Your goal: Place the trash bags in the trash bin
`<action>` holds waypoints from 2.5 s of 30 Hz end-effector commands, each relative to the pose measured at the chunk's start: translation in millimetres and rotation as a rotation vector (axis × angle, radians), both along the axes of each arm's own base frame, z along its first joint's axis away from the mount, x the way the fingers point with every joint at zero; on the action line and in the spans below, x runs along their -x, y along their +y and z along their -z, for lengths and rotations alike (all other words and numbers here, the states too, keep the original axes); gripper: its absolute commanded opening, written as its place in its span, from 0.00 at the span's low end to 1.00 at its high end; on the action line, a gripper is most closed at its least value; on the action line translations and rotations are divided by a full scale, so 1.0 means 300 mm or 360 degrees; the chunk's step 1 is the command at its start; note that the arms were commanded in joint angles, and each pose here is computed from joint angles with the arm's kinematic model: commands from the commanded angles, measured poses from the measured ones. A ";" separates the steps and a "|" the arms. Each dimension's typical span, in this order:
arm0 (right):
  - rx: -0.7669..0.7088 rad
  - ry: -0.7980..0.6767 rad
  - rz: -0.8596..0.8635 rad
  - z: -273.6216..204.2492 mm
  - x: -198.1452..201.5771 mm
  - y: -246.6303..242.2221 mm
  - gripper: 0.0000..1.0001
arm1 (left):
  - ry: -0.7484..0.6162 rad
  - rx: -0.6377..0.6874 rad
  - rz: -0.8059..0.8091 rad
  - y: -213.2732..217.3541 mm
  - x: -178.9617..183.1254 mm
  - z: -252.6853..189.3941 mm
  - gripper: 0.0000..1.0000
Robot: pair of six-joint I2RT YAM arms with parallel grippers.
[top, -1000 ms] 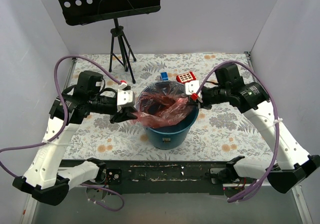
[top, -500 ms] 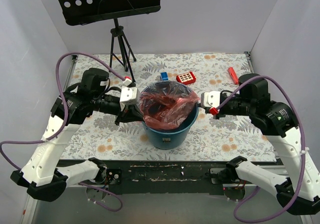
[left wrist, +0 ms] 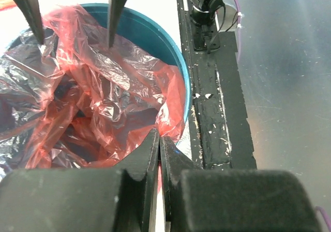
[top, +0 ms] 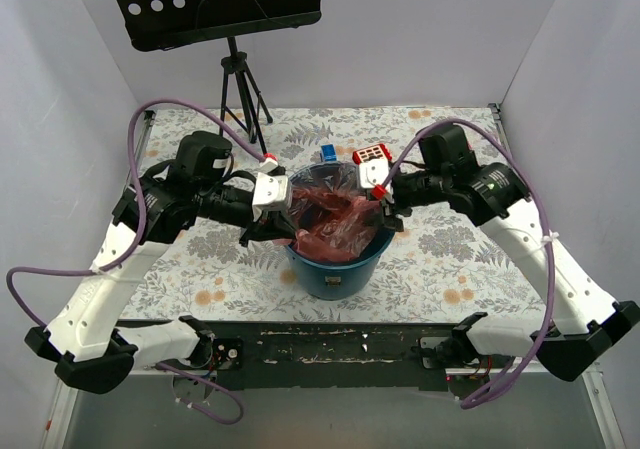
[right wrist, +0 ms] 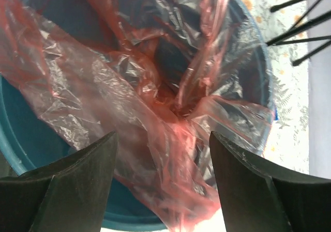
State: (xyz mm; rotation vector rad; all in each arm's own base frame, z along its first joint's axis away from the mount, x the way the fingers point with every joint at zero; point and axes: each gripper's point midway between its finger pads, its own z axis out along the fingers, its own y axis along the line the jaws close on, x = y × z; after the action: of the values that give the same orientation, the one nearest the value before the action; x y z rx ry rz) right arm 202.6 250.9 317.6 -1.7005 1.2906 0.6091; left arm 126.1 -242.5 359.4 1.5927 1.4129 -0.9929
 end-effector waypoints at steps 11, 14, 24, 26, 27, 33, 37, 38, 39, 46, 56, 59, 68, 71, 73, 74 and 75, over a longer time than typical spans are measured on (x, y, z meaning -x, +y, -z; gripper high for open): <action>0.0099 0.0094 -0.0099 0.072 0.000 0.050 0.49 | -0.0288 0.0061 -0.0020 0.017 -0.023 -0.084 0.00; 0.0083 0.0054 -0.0060 0.056 -0.023 0.054 0.13 | -0.0258 0.0047 -0.0015 0.023 -0.011 -0.074 0.00; -0.0125 -0.0466 0.0168 -0.025 0.083 -0.143 0.01 | 0.0173 0.0018 0.0029 0.054 0.129 0.054 0.00; -0.0074 -0.0512 0.0155 0.050 0.120 -0.187 0.01 | 0.0255 0.0019 0.0044 0.050 0.146 0.081 0.00; -0.0061 -0.0525 0.0152 0.086 0.133 -0.201 0.01 | 0.0284 0.0008 0.0064 0.052 0.156 0.097 0.00; -0.0035 -0.0610 0.0054 0.222 0.163 -0.212 0.01 | 0.0394 -0.0088 0.0146 0.083 0.221 0.202 0.00; -0.0045 -0.0667 0.0038 0.273 0.149 -0.202 0.01 | 0.0344 -0.0179 0.0118 0.102 0.205 0.314 0.00; -0.0049 -0.0679 0.0039 0.282 0.145 -0.200 0.01 | 0.0318 -0.0194 0.0090 0.103 0.190 0.335 0.00; -0.0050 -0.0681 0.0039 0.292 0.143 -0.198 0.01 | 0.0277 -0.0209 0.0059 0.105 0.173 0.356 0.00; 0.0036 -0.0483 0.0168 0.387 0.142 -0.231 0.26 | 0.0109 -0.0290 -0.0307 0.134 0.039 0.504 0.10; -0.0019 -0.0131 0.0487 0.161 0.216 -0.316 0.58 | 0.0052 -0.0390 -0.0384 0.223 0.077 0.438 0.61; -0.0084 -0.0173 0.0516 -0.003 0.203 -0.312 0.58 | -0.0040 -0.0450 -0.0414 0.276 0.087 0.386 0.63; -0.0079 0.0238 0.0075 -0.148 0.083 0.044 0.45 | -0.0094 0.0140 -0.0869 0.129 -0.204 -0.063 0.47; 0.0085 0.0193 -0.0140 -0.067 0.077 0.178 0.18 | -0.0118 0.0365 -0.1003 0.098 -0.301 -0.258 0.40; 0.0224 0.0147 -0.0209 0.017 0.080 0.221 0.09 | -0.0111 0.0461 -0.1112 0.111 -0.344 -0.318 0.37; 0.0317 0.0140 -0.0204 0.076 0.071 0.225 0.06 | -0.0116 0.0505 -0.1187 0.130 -0.366 -0.341 0.35; 0.0392 0.0164 -0.0217 0.130 0.073 0.220 0.04 | -0.0138 0.0536 -0.1256 0.159 -0.382 -0.357 0.35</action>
State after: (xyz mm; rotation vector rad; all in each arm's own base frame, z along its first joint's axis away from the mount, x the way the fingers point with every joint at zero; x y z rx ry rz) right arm 202.1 322.0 312.1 -1.7994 1.3868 0.6915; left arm 224.8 -213.8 419.6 0.9596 1.5821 -0.6435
